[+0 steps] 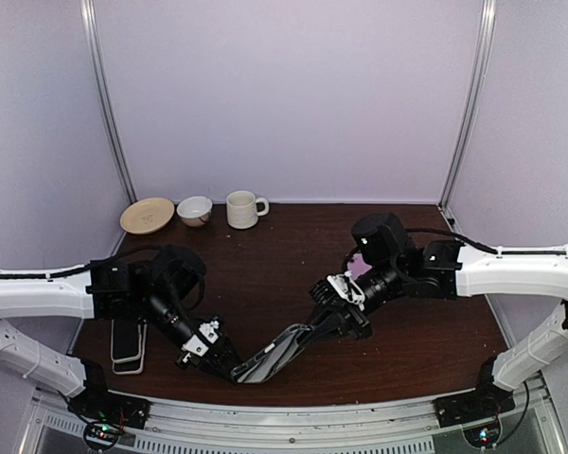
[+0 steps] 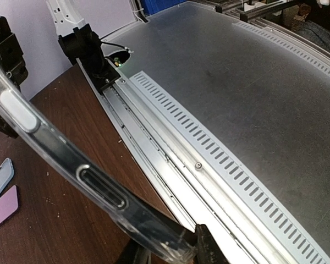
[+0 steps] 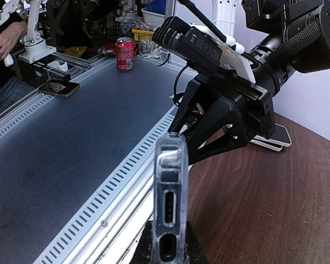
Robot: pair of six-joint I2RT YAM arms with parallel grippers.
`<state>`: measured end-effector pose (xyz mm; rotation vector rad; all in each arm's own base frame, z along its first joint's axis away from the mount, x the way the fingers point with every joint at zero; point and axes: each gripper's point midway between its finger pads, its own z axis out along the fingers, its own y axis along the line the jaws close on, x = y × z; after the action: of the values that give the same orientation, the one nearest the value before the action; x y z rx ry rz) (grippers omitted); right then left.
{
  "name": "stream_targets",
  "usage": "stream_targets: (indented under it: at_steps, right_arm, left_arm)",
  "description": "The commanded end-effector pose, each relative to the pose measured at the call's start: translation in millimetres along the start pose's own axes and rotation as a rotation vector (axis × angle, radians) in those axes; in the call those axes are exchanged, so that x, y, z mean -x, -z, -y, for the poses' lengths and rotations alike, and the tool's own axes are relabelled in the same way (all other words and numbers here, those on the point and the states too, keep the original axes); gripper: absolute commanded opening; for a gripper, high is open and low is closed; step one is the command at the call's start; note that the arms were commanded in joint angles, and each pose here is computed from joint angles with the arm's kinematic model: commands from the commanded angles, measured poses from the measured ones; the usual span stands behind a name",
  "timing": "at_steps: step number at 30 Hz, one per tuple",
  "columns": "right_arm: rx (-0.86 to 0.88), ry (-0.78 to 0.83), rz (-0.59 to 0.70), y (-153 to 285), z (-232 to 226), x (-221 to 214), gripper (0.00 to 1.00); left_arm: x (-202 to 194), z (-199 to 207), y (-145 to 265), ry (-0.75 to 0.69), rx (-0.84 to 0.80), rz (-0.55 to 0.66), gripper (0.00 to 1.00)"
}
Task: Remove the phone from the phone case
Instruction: Remove the top left corner of the phone from the phone case.
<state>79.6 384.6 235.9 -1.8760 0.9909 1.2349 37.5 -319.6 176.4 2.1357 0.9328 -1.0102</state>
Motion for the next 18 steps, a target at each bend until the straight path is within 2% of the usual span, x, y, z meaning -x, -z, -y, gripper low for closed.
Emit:
stream_targets:
  at_steps: [1, 8, 18]
  right_arm:
    - [0.099, 0.113, 0.096, -1.2, -10.6, 34.1, 0.0]
    - [0.15, 0.086, 0.085, -5.3, -16.2, 30.9, 0.0]
    - [0.224, 0.067, 0.121, -3.5, -27.4, 41.5, 0.0]
  left_arm:
    - [22.3, 3.2, -0.2, -0.112, -0.022, 0.076, 0.13]
    - [20.7, 4.1, 1.0, -0.135, -0.013, 0.062, 0.13]
    - [4.2, -8.5, 0.0, -0.185, 0.07, -0.022, 0.11]
